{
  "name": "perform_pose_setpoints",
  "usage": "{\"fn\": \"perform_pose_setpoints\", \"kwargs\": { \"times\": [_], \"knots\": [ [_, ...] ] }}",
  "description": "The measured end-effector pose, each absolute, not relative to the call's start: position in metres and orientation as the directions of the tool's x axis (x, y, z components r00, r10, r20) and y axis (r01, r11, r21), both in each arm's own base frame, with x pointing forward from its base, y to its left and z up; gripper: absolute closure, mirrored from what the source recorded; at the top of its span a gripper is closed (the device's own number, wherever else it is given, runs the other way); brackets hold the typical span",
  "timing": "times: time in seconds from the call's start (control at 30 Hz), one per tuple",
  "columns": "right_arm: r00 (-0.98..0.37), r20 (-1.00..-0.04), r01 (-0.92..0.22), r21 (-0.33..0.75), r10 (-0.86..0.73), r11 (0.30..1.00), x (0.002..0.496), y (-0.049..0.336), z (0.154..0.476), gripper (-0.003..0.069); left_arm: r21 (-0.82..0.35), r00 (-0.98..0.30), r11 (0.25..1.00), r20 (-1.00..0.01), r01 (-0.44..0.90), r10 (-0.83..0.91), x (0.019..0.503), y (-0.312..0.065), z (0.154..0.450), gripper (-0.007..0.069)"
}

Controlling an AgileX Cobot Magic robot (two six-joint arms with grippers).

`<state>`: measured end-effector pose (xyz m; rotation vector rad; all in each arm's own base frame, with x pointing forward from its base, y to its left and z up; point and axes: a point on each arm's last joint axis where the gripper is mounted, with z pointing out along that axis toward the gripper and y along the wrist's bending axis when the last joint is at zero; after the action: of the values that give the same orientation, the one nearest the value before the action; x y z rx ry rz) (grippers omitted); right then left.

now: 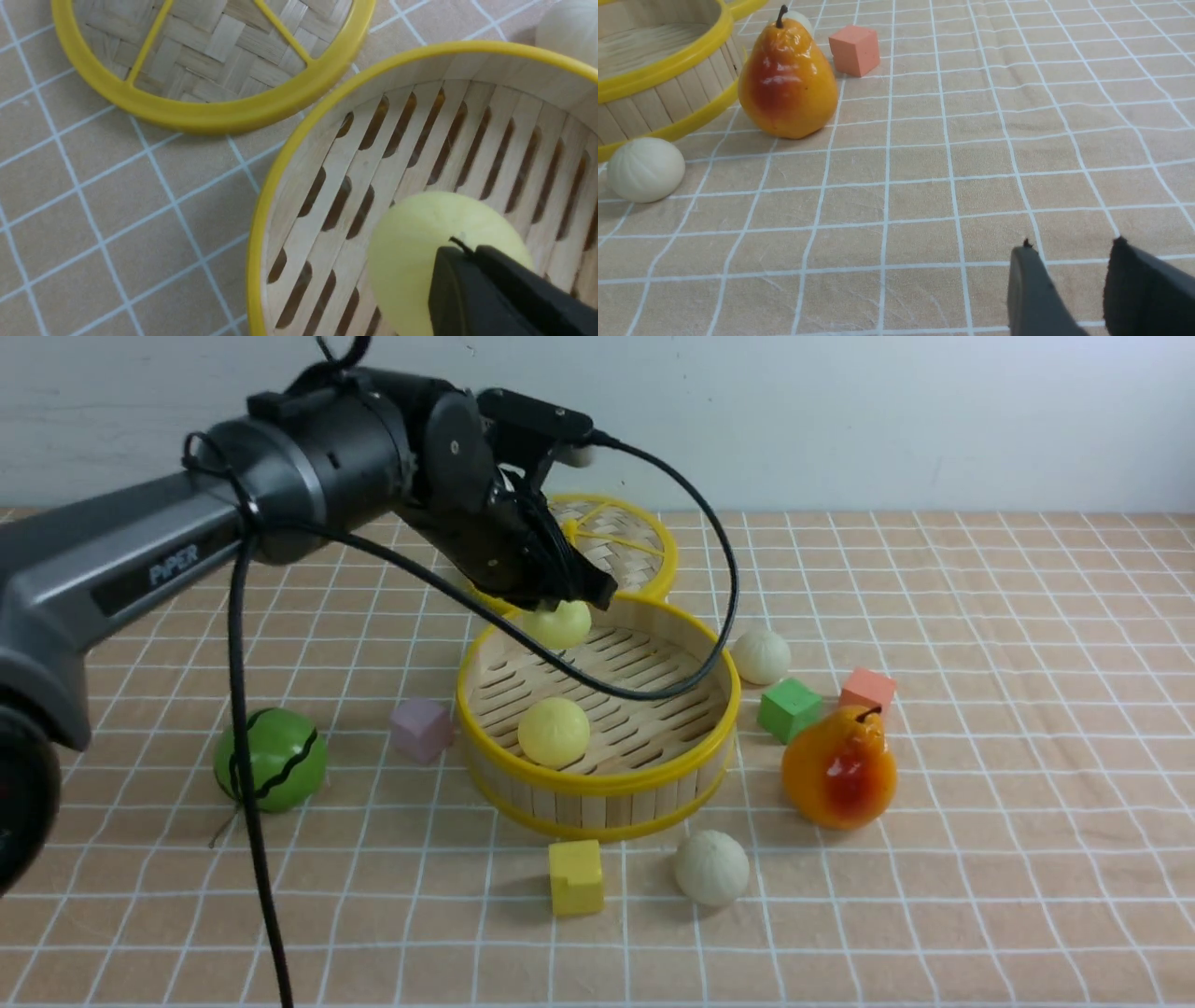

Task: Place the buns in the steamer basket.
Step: Use the left arm to put the steamed stuffed bun into the steamer, then use the right arm to grab a steamed stuffed bun

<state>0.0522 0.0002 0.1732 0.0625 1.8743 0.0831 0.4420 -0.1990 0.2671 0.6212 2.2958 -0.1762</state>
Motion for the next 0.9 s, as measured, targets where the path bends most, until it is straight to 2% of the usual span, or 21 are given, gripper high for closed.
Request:
{"fn": "perform_pose_setpoints", "kwargs": {
  "times": [0.17,0.3,0.43,0.47,0.5,0.57,0.63,0.67,0.7,0.73,0.77,0.8,0.87,0.9],
  "knots": [
    [-0.300,-0.950,0.001,0.089,0.085,0.996,0.052,0.000,0.173,0.0420,0.071,-0.612,0.873,-0.686,0.482,0.393,0.455,-0.202,0.236,0.0636],
    [-0.300,-0.950,0.001,0.089,0.085,0.996,0.052,0.000,0.173,0.0420,0.091,-0.623,0.868,-0.660,0.489,0.420,0.459,-0.202,0.219,0.0591],
    [-0.300,-0.950,0.001,0.089,0.085,0.996,0.052,0.000,0.173,0.0420,0.099,-0.642,0.866,-0.632,0.489,0.435,0.458,-0.201,0.214,0.0407],
    [-0.300,-0.950,0.001,0.089,0.085,0.996,0.052,0.000,0.173,0.0420,0.098,-0.643,0.868,-0.632,0.488,0.432,0.458,-0.201,0.214,0.0407],
    [-0.300,-0.950,0.001,0.089,0.085,0.996,0.052,0.000,0.173,0.0420,0.085,-0.666,0.876,-0.616,0.475,0.421,0.456,-0.199,0.214,0.0321],
    [-0.300,-0.950,0.001,0.089,0.085,0.996,0.052,0.000,0.173,0.0420,0.068,-0.698,0.888,-0.592,0.456,0.404,0.451,-0.197,0.222,0.0238],
    [-0.300,-0.950,0.001,0.089,0.085,0.996,0.052,0.000,0.173,0.0420,0.038,-0.726,0.908,-0.588,0.416,0.357,0.441,-0.192,0.246,0.0190],
    [-0.300,-0.950,0.001,0.089,0.085,0.996,0.052,0.000,0.173,0.0420,0.032,-0.728,0.911,-0.590,0.410,0.349,0.439,-0.192,0.249,0.0190],
    [-0.300,-0.950,0.001,0.089,0.085,0.996,0.052,0.000,0.173,0.0420,0.015,-0.723,0.921,-0.614,0.389,0.315,0.427,-0.188,0.279,0.0213],
    [-0.300,-0.950,0.001,0.089,0.085,0.996,0.052,0.000,0.173,0.0420,0.009,-0.724,0.924,-0.618,0.382,0.306,0.426,-0.188,0.283,0.0226],
    [-0.300,-0.950,0.001,0.089,0.085,0.996,0.052,0.000,0.173,0.0420,-0.001,-0.716,0.928,-0.637,0.373,0.287,0.418,-0.185,0.301,0.0262],
    [-0.300,-0.950,0.001,0.089,0.085,0.996,0.052,0.000,0.173,0.0420,-0.021,-0.683,0.932,-0.687,0.361,0.249,0.397,-0.178,0.341,0.0382],
    [-0.300,-0.950,0.001,0.089,0.085,0.996,0.052,0.000,0.173,0.0420,-0.034,-0.653,0.932,-0.723,0.361,0.227,0.381,-0.172,0.365,0.0463],
    [-0.300,-0.950,0.001,0.089,0.085,0.996,0.052,0.000,0.173,0.0420,-0.050,-0.627,0.931,-0.752,0.362,0.203,0.360,-0.163,0.387,0.0582]
  ]
}}
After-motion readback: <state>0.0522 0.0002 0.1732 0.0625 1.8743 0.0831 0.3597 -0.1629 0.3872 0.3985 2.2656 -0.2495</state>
